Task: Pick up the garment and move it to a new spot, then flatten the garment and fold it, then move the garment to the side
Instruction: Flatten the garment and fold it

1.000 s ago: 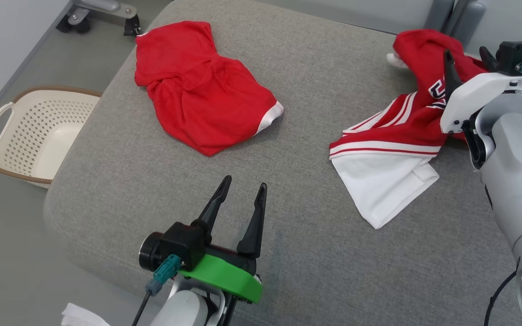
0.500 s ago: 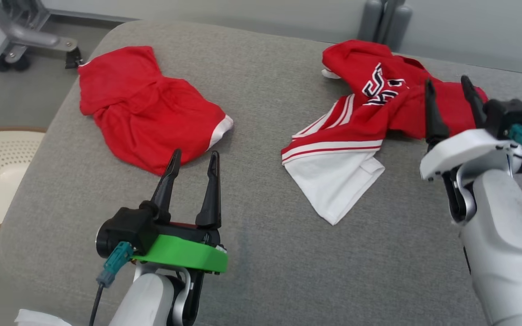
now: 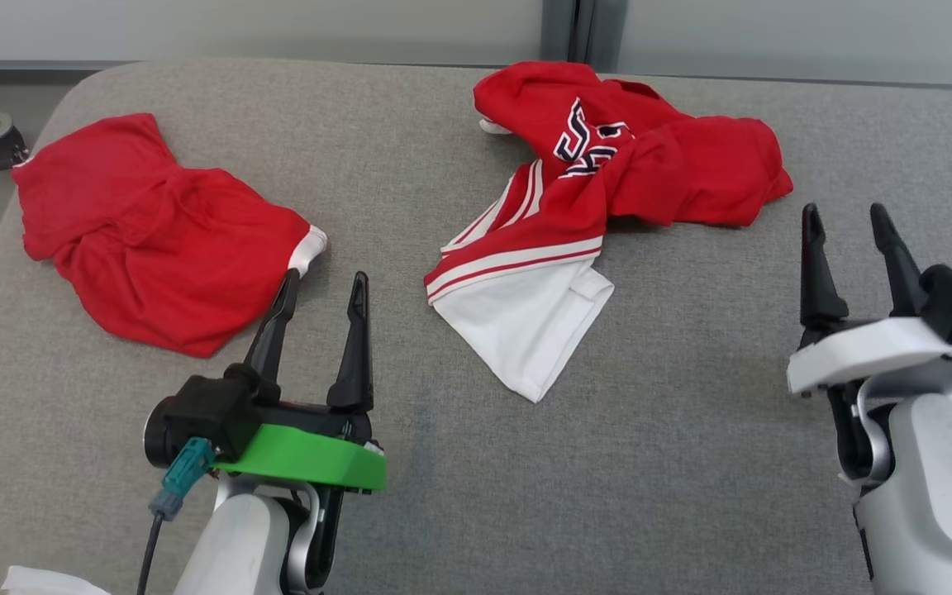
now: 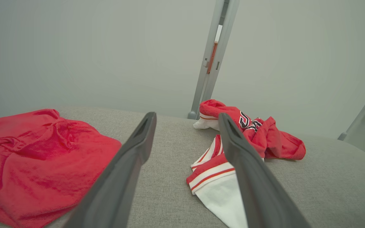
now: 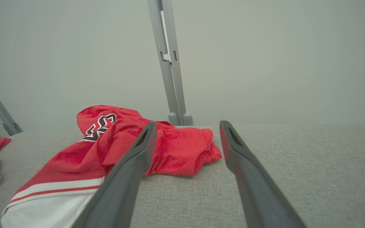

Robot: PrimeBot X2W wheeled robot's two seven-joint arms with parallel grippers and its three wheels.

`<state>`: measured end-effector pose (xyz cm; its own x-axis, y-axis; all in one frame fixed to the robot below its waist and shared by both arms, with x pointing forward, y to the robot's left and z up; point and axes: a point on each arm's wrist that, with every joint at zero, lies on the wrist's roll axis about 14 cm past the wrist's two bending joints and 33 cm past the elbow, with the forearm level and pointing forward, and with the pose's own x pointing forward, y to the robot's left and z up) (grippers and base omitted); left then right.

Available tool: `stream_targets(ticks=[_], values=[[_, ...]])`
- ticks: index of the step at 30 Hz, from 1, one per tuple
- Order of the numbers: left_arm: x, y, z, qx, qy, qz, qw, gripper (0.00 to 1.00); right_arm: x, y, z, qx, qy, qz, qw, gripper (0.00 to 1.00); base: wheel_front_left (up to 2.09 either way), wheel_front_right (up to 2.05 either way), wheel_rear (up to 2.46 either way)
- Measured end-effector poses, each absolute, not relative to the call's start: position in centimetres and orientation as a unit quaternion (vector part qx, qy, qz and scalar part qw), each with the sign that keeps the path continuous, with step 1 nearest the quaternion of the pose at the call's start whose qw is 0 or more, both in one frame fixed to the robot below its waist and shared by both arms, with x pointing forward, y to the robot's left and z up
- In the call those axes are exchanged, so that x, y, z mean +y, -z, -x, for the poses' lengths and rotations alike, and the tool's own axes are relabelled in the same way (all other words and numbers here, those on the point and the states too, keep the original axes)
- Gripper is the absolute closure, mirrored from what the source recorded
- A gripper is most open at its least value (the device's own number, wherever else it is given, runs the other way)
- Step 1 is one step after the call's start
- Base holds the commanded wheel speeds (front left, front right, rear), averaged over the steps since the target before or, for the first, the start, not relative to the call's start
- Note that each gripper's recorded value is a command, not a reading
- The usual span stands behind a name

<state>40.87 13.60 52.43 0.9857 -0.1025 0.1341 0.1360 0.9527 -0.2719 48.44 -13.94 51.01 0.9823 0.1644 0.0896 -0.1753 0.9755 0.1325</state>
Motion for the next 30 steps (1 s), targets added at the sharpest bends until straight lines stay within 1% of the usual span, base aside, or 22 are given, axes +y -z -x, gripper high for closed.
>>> stream_targets(ticks=[6,10,12,15,20,22,28,29,30], values=[[12.5,-50.7,-42.0,-0.036,0.081,0.138,0.986,0.00,-15.7,-49.1,-52.5,0.036,-0.066,-0.065,0.995,0.00,0.00,0.00,0.00],[11.5,-49.8,-42.7,-0.025,0.106,0.121,0.987,0.00,-17.0,-47.8,-56.2,0.086,-0.044,-0.081,0.992,0.00,0.00,0.00,0.00],[11.7,-49.2,-42.8,-0.018,0.104,0.121,0.987,0.00,-17.2,-46.8,-57.8,0.113,-0.043,-0.068,0.990,0.00,0.00,0.00,0.00],[12.1,-48.7,-43.0,-0.012,0.099,0.121,0.988,0.00,-16.6,-45.1,-60.0,0.151,-0.042,-0.086,0.984,0.00,0.00,0.00,0.00],[12.6,-48.2,-42.7,-0.002,0.098,0.130,0.987,0.00,-15.7,-42.3,-62.3,0.204,-0.040,-0.115,0.971,0.00,0.00,0.00,0.00],[13.4,-47.8,-42.6,0.003,0.085,0.130,0.988,0.00,-14.9,-41.0,-63.0,0.225,-0.045,-0.117,0.966,0.00,0.00,0.00,0.00],[15.0,-46.8,-42.1,0.019,0.058,0.127,0.990,0.00,-12.2,-38.5,-64.2,0.266,-0.063,-0.139,0.952,0.00,0.00,0.00,0.00],[15.3,-46.6,-42.1,0.021,0.053,0.127,0.990,0.00,-11.8,-37.8,-64.2,0.277,-0.066,-0.141,0.948,0.13,0.00,0.00,0.00],[15.5,-46.6,-42.0,0.023,0.049,0.126,0.990,0.00,-11.6,-37.6,-64.3,0.281,-0.069,-0.141,0.947,0.76,0.00,0.00,0.00]])
